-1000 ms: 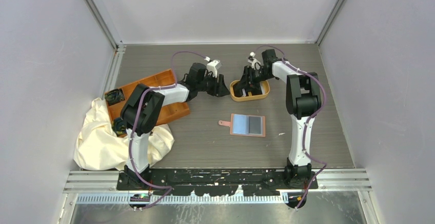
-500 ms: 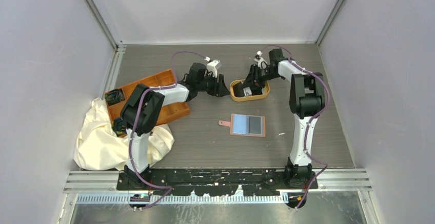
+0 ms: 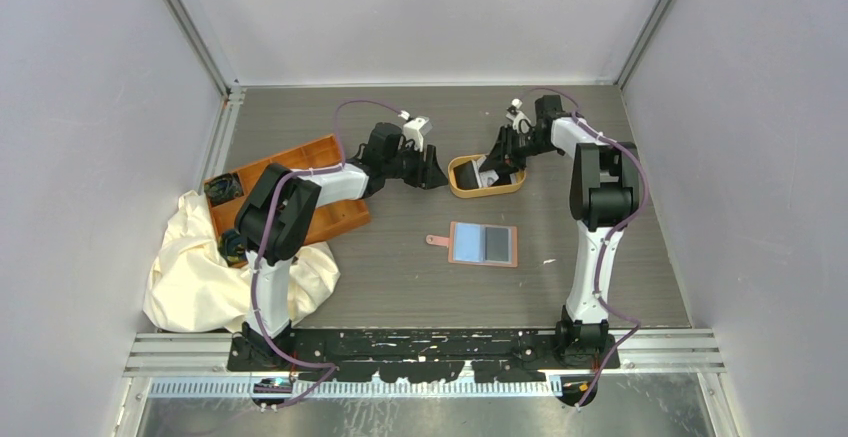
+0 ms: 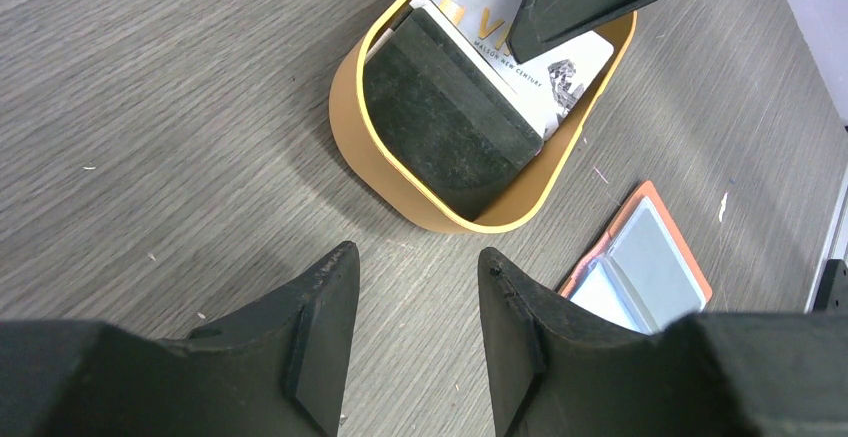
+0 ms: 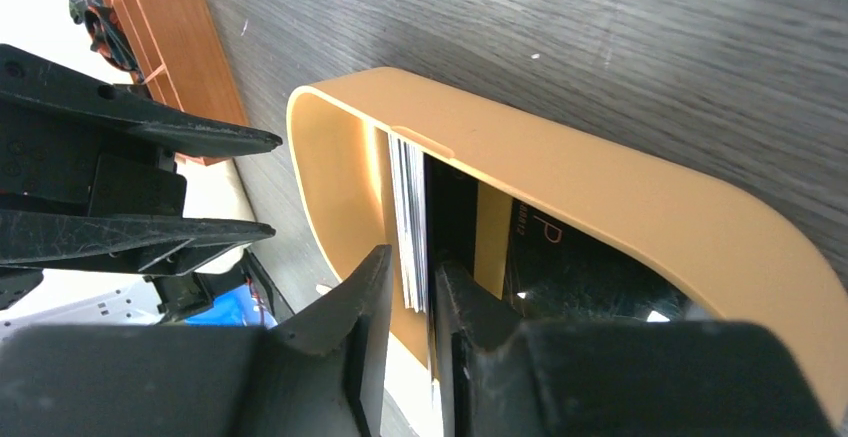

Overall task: Put the credit cards into the card holder
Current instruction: Pick up the credit card from the storage box, then insert the credit card into the card holder.

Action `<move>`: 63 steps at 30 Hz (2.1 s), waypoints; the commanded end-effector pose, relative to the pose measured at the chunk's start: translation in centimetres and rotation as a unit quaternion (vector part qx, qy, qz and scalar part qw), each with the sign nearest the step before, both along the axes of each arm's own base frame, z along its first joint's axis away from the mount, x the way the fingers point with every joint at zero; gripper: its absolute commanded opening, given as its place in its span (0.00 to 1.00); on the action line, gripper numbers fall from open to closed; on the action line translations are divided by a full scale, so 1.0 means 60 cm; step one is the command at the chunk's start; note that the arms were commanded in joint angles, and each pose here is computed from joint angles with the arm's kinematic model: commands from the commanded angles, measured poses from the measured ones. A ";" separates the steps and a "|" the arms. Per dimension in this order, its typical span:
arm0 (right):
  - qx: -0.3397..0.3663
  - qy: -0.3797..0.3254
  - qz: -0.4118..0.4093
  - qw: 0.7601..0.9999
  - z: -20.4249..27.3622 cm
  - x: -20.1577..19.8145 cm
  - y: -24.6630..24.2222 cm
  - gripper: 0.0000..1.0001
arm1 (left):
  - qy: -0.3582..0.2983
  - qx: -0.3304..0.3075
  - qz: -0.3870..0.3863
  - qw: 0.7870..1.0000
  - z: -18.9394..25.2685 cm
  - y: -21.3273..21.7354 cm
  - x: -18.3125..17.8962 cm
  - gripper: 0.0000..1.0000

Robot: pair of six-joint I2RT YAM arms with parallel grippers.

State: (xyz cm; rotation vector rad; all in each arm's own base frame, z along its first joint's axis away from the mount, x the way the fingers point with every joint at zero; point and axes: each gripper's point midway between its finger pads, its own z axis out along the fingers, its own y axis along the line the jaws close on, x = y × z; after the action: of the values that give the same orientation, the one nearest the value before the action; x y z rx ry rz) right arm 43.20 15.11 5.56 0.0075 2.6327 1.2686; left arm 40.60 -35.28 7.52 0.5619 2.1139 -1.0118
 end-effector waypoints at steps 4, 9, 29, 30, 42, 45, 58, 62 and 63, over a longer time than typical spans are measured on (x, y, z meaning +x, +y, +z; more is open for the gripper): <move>-0.021 -0.040 -0.004 0.999 0.042 0.006 -0.017 0.04 | -0.042 -0.046 0.007 0.998 0.075 0.001 0.013 0.49; -0.035 -0.069 -0.014 0.997 0.066 0.010 -0.047 0.01 | -0.035 -0.085 0.044 0.995 0.155 0.014 0.001 0.56; -0.018 -0.133 0.001 0.991 0.164 -0.070 -0.063 0.01 | 0.017 -0.241 0.108 0.964 0.569 -0.027 -0.279 0.95; -0.018 -0.134 0.002 0.991 0.166 -0.074 -0.063 0.01 | 0.017 -0.242 0.105 0.964 0.579 -0.031 -0.290 0.95; -0.015 -0.152 0.009 0.988 0.183 -0.111 -0.059 0.01 | 0.020 -0.250 0.088 0.964 0.610 -0.061 -0.356 0.94; -0.002 -0.155 0.014 0.988 0.194 -0.124 -0.053 0.01 | 0.020 -0.248 0.078 0.965 0.611 -0.069 -0.368 0.94; 0.138 -0.196 0.024 0.971 0.233 -0.193 -0.004 0.01 | -0.073 -0.266 -0.014 0.961 0.368 0.009 -0.340 0.90; 0.167 -0.194 0.033 0.966 0.236 -0.208 0.014 0.01 | -0.062 -0.278 -0.024 0.958 0.318 0.013 -0.331 0.84; 0.172 -0.194 0.042 0.965 0.237 -0.213 0.020 0.01 | -0.065 -0.288 -0.021 0.955 0.313 0.014 -0.326 0.84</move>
State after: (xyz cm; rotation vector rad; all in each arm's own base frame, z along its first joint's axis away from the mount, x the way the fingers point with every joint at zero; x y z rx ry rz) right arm 30.41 14.84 16.36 -0.1377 2.2397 1.4753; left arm 21.62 -32.62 18.19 0.2508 1.9977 -1.2520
